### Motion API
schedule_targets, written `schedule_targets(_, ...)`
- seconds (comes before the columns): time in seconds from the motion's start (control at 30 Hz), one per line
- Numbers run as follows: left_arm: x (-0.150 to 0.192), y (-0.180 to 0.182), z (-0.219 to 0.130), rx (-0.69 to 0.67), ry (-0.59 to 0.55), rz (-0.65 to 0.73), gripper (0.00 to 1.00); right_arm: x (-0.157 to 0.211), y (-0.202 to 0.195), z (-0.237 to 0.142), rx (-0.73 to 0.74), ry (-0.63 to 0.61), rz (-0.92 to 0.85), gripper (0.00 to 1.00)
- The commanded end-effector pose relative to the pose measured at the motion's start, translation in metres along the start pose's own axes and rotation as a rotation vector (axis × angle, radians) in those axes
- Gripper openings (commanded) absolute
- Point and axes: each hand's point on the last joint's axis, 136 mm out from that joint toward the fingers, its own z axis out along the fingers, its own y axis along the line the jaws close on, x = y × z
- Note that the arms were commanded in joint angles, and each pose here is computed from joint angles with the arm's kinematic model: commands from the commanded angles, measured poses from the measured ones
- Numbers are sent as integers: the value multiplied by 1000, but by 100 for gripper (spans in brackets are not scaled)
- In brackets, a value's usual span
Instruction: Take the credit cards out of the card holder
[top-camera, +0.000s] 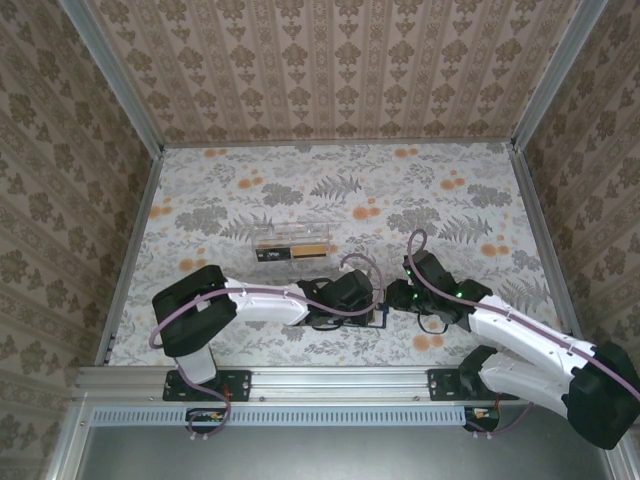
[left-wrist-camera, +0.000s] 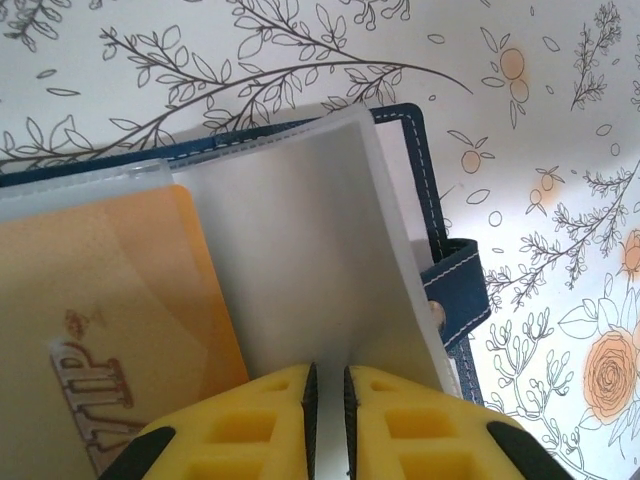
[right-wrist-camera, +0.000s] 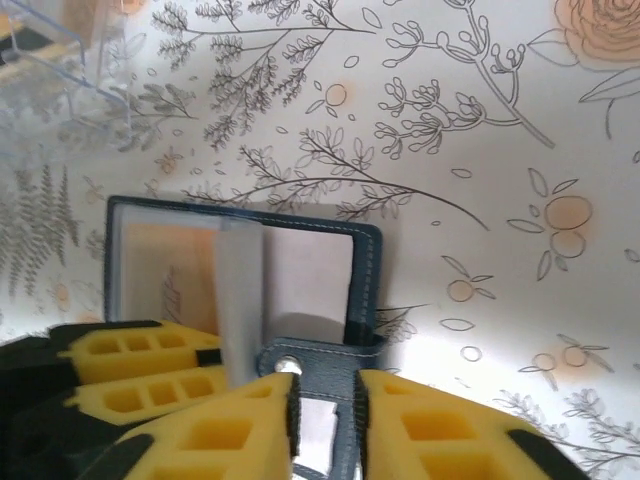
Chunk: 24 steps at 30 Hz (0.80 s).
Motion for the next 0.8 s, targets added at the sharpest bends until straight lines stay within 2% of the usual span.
schedule_targets(0.0,2,-8,4,25,27,26,18,-6,18,1,-61,15,25,17)
schedule_targets(0.07,3,-9,7,29,38,26,17,-9,24,6,-77,26,36,11)
schedule_targets(0.2,2,-8,6,29,36,21,14,-11,37,14,-129,48,64,7)
schedule_targets(0.5,-8,-12,-8,63,-6,16,13,-10,29,17,-94,50,78,9)
schedule_targets(0.77,-20,-22,0,94,6,28,15,-13,11,-3,-57,-20,95,10)
